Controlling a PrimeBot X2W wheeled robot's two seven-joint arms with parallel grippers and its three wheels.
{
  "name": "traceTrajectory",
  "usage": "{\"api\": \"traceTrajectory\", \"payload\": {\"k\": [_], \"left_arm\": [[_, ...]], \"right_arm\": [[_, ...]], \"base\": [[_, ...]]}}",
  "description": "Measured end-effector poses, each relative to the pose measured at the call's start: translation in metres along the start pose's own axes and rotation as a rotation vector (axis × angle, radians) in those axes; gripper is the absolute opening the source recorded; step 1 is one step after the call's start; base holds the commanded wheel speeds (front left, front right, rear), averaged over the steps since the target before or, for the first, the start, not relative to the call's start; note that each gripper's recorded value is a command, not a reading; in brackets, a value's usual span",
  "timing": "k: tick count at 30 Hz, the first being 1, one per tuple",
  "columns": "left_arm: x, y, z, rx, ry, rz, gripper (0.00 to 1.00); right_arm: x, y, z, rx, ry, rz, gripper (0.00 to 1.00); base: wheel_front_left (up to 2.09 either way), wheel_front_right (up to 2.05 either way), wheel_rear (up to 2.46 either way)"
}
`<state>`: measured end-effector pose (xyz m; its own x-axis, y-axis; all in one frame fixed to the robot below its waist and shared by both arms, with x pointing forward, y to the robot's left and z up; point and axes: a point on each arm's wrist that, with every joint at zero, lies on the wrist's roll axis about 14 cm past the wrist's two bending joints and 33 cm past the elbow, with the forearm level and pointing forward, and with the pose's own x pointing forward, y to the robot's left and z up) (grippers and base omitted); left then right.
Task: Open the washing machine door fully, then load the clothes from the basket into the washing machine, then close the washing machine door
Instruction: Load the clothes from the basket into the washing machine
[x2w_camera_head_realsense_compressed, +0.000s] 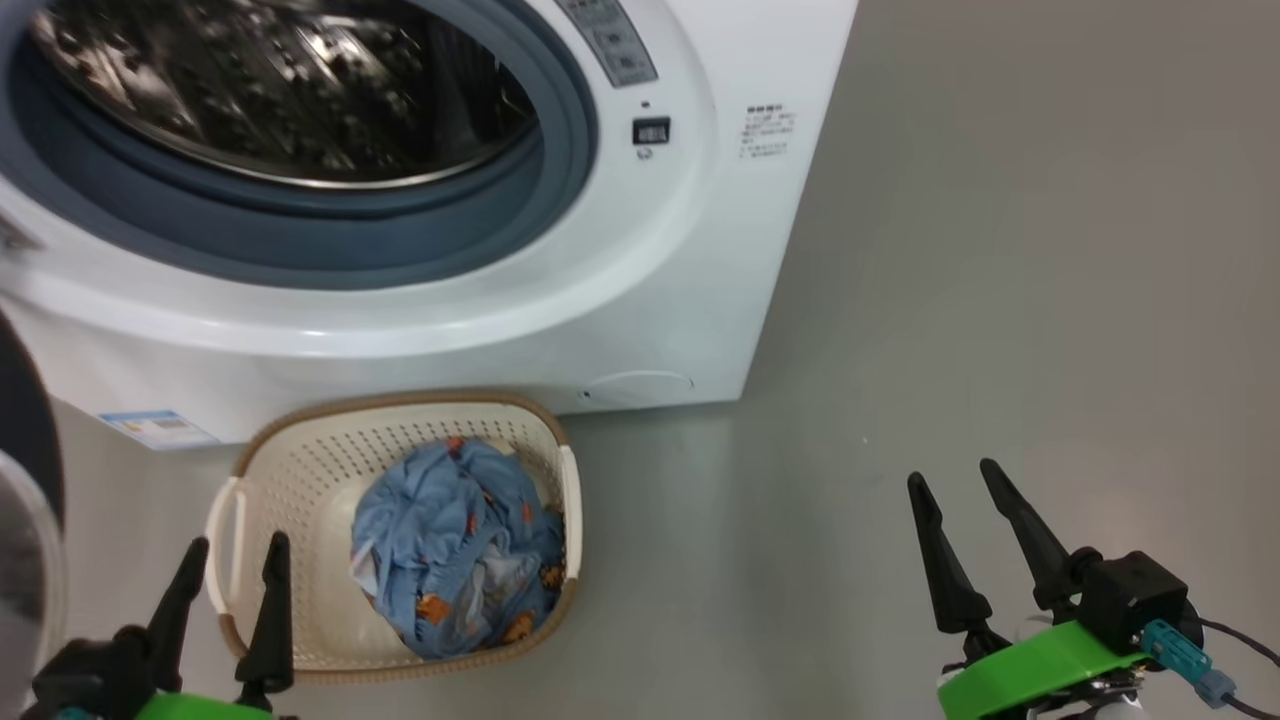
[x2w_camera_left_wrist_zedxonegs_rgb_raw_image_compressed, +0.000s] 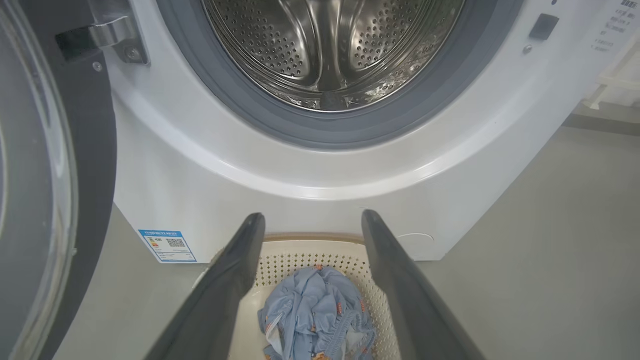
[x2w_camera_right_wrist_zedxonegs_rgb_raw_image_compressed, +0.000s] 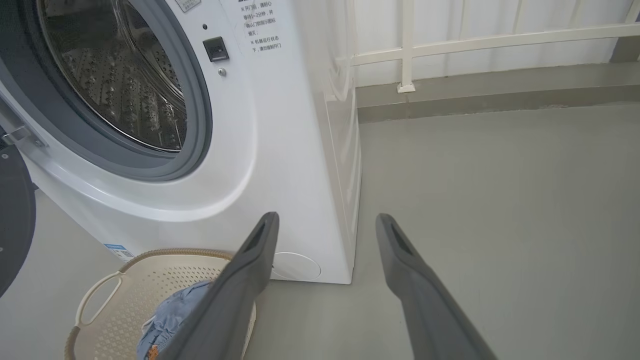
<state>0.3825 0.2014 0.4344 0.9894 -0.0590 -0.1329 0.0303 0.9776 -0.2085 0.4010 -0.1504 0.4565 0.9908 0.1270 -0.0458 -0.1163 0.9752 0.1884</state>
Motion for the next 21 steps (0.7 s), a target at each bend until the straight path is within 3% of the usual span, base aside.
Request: {"api": "traceTrajectory", "payload": {"k": [21], "left_arm": [[0.073,-0.015,-0.091,-0.027,0.251,-0.114,1.0]], "right_arm": [[0.032,-0.024,-0.041,0.001,0.085,-0.046,1.0]], "base": [[0.0,0.0,0.0]]}}
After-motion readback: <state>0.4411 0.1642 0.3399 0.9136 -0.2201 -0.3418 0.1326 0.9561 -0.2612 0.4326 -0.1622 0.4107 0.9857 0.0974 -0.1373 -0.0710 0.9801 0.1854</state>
